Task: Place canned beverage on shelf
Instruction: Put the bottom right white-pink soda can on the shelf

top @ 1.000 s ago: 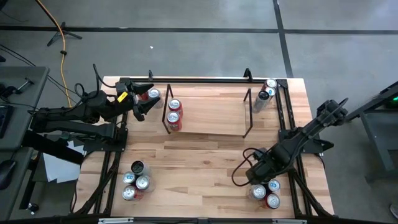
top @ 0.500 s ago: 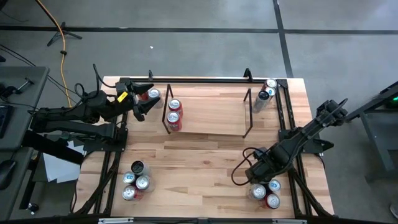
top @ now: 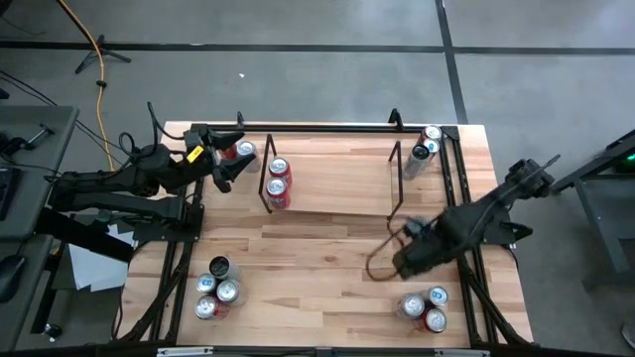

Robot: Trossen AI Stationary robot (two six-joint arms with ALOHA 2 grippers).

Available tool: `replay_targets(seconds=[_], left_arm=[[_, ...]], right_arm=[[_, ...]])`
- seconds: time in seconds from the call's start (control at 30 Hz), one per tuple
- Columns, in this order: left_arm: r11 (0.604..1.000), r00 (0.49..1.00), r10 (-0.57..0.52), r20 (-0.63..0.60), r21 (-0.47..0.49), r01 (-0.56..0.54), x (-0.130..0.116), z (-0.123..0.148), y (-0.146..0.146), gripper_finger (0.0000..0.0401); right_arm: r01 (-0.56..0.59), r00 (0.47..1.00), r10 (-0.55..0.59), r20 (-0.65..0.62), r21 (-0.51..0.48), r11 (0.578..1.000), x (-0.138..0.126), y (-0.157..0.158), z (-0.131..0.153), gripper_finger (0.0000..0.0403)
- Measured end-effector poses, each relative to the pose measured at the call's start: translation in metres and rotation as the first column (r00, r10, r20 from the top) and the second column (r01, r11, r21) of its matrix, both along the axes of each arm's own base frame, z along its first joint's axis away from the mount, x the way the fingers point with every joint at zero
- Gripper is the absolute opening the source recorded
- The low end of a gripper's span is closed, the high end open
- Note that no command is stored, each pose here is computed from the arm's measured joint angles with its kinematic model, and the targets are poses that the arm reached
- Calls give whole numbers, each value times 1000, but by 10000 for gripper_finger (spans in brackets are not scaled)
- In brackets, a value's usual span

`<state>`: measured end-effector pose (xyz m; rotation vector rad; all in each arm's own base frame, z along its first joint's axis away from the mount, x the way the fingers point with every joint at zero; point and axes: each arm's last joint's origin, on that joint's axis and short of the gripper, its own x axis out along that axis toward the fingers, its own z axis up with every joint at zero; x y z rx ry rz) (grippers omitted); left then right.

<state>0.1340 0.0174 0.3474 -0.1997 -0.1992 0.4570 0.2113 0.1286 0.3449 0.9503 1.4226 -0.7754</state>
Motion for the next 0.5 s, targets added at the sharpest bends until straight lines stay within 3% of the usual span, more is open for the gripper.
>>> replay_targets(seconds=[0.2, 0.5], left_arm=[[1000, 1000, 1, 1, 0, -1, 0, 0, 0, 337], [1000, 996, -1, 84, -4, 1, -1, 7, 0, 337]], right_arm=[[-37, 967, 55, 250, -78, 996, 21, -45, 53, 244], [-239, 933, 285, 219, -212, 947, 93, -125, 51, 244]])
